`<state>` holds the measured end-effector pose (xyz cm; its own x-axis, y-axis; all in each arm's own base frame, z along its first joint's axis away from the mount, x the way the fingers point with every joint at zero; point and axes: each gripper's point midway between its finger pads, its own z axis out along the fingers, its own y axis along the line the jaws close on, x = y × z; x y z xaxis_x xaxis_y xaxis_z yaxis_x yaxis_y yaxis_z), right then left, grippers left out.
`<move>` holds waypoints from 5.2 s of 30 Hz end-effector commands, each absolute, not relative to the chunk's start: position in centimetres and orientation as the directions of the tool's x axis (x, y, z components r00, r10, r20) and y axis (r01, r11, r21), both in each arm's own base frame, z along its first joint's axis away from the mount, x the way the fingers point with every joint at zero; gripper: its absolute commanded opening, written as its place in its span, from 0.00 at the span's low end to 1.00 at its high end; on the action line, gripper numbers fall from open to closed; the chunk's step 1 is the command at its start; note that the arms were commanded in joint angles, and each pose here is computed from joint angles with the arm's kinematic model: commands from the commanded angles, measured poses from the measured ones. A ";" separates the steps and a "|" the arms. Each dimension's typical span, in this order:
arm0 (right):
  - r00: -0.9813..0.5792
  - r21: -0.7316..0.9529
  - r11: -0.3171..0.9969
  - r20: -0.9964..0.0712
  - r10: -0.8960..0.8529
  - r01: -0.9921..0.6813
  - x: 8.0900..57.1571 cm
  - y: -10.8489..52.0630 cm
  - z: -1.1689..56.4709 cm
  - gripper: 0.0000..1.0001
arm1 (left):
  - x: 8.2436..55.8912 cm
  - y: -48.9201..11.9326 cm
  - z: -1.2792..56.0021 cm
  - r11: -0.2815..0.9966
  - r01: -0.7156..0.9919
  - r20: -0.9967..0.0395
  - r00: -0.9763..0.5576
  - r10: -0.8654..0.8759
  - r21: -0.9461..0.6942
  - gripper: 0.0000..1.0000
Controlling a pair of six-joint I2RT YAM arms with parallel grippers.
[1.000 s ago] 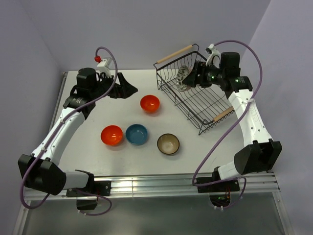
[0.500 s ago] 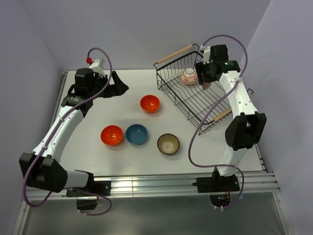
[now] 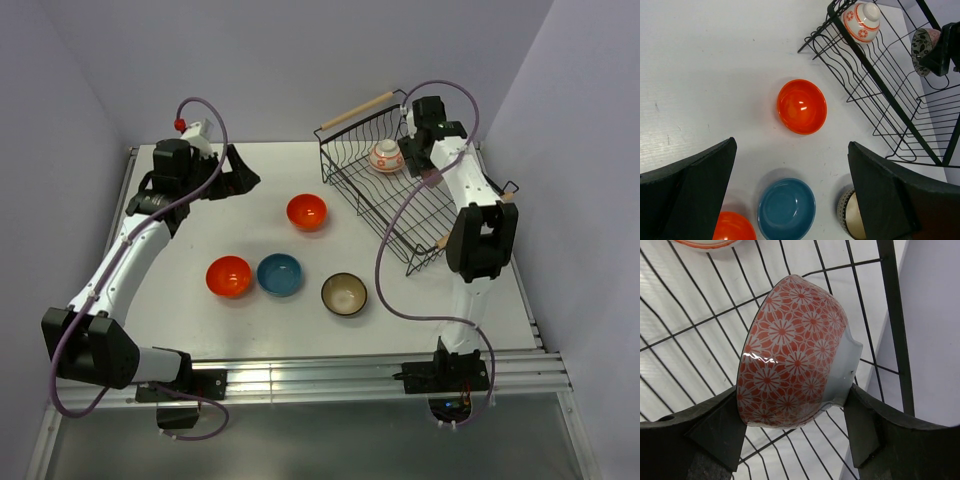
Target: Load the bowls into the dish rack
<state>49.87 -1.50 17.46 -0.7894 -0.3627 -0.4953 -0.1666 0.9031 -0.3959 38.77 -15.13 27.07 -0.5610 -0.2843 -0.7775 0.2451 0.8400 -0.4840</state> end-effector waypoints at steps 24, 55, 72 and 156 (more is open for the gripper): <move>-0.753 -0.618 0.772 -0.437 -0.492 -0.147 55.2 -0.9 15.9 0.00 | 39.1 -13.7 26.5 0.833 0.230 -0.765 -0.568 -0.304 -0.503 1.00; -0.792 -0.716 0.674 -0.300 -0.532 -0.181 54.8 -2.2 12.5 0.10 | 39.1 -13.1 25.7 0.829 0.222 -0.755 -0.576 -0.314 -0.513 0.99; -0.793 -0.686 0.692 -0.282 -0.539 -0.226 54.3 -1.6 11.9 0.76 | 39.1 -13.1 25.6 0.824 0.220 -0.749 -0.580 -0.320 -0.522 0.99; -0.548 0.335 0.896 -0.826 0.130 -0.293 28.0 3.3 34.2 0.92 | 25.0 -36.4 6.6 0.478 0.852 -0.593 -0.502 0.629 -0.214 0.47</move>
